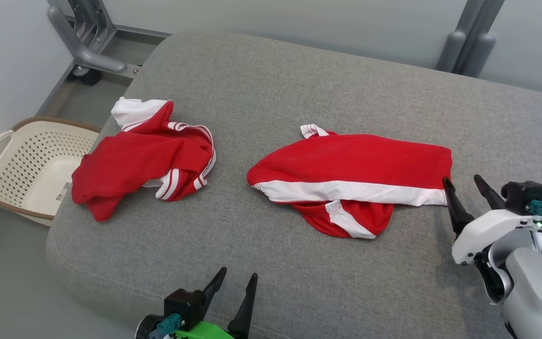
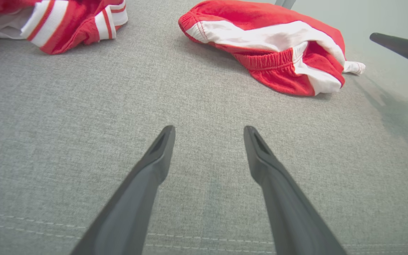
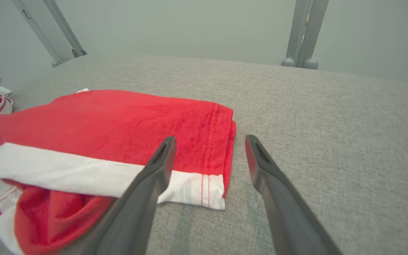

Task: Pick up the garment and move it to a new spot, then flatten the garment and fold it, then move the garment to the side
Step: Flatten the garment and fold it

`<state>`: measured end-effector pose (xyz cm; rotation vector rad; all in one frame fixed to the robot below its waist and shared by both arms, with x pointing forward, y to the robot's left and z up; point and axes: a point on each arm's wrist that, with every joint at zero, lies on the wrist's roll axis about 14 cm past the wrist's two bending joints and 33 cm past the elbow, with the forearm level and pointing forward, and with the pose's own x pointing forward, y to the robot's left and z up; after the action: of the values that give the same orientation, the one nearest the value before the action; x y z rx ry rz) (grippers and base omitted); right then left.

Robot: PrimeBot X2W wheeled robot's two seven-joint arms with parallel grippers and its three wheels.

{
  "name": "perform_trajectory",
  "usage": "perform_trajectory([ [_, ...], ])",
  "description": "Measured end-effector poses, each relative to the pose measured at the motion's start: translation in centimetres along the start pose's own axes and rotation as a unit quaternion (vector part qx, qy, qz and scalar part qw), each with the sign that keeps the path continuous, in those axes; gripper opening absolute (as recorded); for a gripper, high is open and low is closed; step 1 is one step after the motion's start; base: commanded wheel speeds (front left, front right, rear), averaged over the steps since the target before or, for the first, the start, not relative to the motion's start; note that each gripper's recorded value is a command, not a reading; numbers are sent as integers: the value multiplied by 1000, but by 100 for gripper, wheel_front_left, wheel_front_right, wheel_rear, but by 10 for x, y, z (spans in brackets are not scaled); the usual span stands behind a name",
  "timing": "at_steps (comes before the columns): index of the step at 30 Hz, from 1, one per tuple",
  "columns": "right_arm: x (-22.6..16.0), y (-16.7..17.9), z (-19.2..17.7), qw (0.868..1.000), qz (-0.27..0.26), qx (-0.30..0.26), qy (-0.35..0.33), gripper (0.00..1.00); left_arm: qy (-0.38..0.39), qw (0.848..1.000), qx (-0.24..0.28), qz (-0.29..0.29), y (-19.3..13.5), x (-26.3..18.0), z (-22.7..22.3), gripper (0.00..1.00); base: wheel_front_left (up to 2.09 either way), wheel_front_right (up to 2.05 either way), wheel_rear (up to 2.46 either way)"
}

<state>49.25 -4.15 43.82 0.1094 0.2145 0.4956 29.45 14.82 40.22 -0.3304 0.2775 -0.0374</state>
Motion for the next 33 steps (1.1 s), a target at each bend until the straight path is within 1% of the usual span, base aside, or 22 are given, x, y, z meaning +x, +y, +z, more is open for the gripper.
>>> perform_trajectory([
  [2, -1, -11, -10, 1000, -18, 15, 10, 100, 1, 1000, 3, -1, 0, 3, 1, 100, 0, 0, 0],
  [4, 0, -16, -15, 999, -25, 21, 16, 100, 4, 1000, 4, 2, 2, 4, 0, 100, 0, 0, 0],
  [14, 9, -1, -42, 997, -22, 55, 44, 100, 8, 999, 3, 33, 18, -4, -3, 100, 0, 0, 0],
  [15, 9, -3, -45, 997, -24, 56, 49, 94, 8, 999, 3, 34, 19, -5, -3, 100, 0, 0, 0],
  [16, 8, -5, -48, 997, -28, 57, 54, 66, 9, 999, 3, 34, 19, -5, -3, 100, 0, 0, 0],
  [18, 7, -7, -54, 996, -35, 60, 63, 13, 9, 999, 4, 36, 20, -6, -3, 100, 0, 0, 0],
  [19, 8, -7, -54, 996, -36, 60, 64, 0, 9, 999, 4, 37, 20, -6, -4, 100, 0, 0, 0],
  [27, 9, -12, -52, 995, -47, 68, 59, 0, 10, 999, 9, 41, 24, -6, -3, 100, 0, 0, 0],
  [33, -4, -34, -47, 993, -78, 70, 47, 0, 9, 999, 10, 29, 18, -3, -3, 100, 0, 0, 0],
])
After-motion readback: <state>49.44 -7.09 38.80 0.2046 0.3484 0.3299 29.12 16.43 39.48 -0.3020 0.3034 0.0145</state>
